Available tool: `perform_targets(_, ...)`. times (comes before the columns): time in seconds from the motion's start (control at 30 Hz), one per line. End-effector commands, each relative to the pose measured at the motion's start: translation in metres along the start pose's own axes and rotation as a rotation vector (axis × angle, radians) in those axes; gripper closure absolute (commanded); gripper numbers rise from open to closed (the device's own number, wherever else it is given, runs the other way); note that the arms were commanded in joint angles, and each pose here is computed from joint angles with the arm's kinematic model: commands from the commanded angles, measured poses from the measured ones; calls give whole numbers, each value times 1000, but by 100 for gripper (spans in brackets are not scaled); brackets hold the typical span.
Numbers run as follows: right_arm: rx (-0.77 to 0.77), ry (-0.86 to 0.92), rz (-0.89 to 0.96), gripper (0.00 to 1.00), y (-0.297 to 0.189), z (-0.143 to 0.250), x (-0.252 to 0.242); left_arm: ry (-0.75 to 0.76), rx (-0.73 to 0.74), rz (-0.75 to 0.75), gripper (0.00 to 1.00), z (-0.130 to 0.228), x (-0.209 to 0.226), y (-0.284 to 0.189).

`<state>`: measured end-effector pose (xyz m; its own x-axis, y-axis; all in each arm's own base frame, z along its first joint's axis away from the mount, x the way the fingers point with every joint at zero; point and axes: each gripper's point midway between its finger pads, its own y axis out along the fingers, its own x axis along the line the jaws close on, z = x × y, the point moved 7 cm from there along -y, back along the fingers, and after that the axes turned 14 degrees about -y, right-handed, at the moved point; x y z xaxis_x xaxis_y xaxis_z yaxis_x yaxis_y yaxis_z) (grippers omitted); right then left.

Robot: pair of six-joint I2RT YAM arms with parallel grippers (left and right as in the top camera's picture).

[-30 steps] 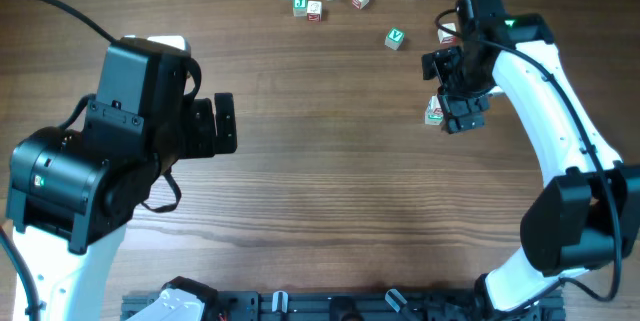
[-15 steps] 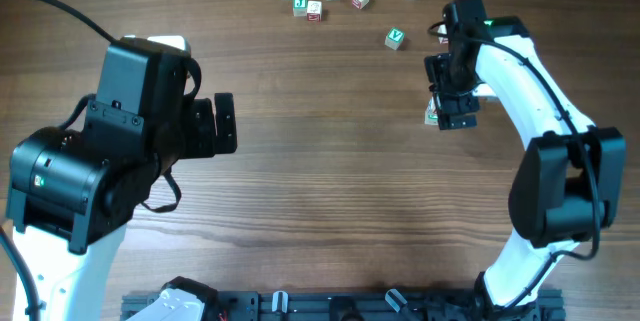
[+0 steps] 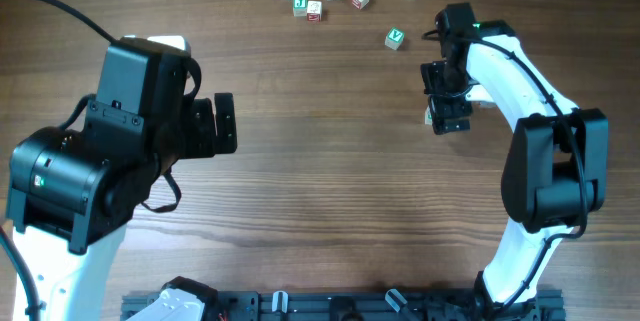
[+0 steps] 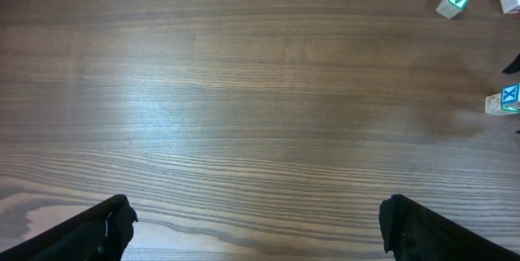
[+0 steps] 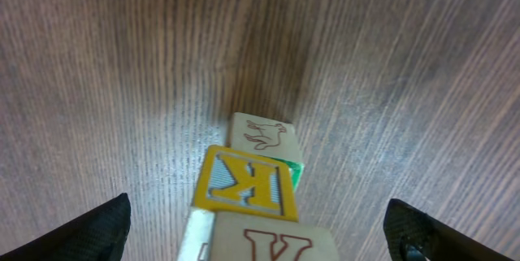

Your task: Form a tower

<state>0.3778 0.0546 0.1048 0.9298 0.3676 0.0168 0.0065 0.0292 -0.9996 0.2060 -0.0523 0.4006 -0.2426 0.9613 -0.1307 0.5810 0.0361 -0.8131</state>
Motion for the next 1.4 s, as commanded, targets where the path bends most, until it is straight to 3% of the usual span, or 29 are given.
perform_targets(0.0, -21, 24, 1, 1, 3, -2, 2, -14, -9, -16, 0, 0, 3, 0)
perform_targets(0.4, 36, -2, 14, 1, 30, 0, 8, -14, -8, -16, 0, 0, 3, 0)
perform_targets(0.57, 27, -11, 28, 15, 30, 0, 6, -14, -8, -16, 0, 0, 3, 0)
perform_targets(0.63, 26, -29, 34, 28, 30, 0, 5, -14, -8, -16, 0, 0, 3, 0)
perform_targets(0.73, 28, -44, 41, 39, 30, 0, 4, -14, -8, -16, 0, 0, 3, 0)
perform_targets(0.9, 8, -112, 47, 46, 30, -2, 3, -14, -8, -16, 0, 0, 3, 0)
perform_targets(1.17, -8, -217, 53, 43, 30, -4, 3, -14, -8, -16, 0, 0, 3, 0)
perform_targets(1.37, -42, -397, 41, 44, 30, -8, 7, -14, -9, -16, 0, 0, 3, 0)
